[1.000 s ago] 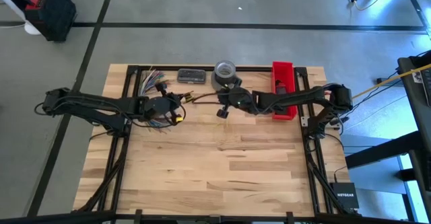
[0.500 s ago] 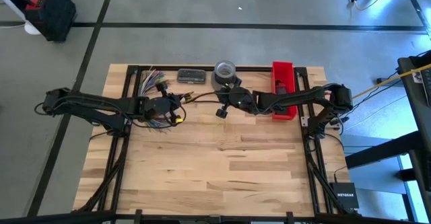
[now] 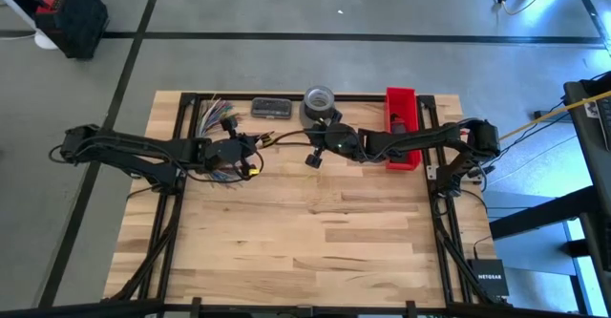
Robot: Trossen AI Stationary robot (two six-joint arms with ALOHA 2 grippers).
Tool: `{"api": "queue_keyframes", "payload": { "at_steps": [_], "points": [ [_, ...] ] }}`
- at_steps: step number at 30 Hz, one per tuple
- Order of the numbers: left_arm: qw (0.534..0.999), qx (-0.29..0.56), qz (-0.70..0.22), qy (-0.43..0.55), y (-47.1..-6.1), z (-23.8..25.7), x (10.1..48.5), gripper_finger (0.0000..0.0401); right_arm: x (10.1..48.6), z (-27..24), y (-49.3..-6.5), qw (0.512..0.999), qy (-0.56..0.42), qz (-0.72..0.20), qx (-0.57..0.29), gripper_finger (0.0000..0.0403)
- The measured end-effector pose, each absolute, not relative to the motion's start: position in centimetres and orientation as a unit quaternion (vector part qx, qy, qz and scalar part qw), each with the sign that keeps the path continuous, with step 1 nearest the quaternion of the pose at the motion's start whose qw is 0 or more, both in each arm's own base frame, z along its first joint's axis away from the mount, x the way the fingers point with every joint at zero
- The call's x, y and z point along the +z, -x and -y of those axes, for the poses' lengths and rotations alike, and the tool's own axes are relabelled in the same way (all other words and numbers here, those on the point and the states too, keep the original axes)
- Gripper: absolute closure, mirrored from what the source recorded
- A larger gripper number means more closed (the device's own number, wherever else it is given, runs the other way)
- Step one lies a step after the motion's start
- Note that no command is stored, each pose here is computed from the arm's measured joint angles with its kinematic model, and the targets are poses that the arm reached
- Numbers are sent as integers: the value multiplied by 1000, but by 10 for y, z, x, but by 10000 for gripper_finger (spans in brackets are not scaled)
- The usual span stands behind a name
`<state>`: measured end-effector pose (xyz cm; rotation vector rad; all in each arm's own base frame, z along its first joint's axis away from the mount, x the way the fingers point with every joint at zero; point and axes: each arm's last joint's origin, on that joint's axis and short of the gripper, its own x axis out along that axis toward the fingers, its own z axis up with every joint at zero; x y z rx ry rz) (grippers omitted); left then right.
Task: Coil cords
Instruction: Coil the yellow wire on the spool
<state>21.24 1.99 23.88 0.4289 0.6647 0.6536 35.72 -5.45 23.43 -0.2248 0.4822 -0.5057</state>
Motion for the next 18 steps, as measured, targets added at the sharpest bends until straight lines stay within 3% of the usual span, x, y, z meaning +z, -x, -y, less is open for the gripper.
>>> {"api": "queue_keyframes", "payload": {
  "at_steps": [13,18],
  "points": [
    [869,317,-320,-205,-212,-22,238,401,241,45,-361,939,116,-223,-234,398],
    [875,331,-305,-179,-215,-28,239,401,251,38,-367,959,99,-174,-200,398]
  ]
}}
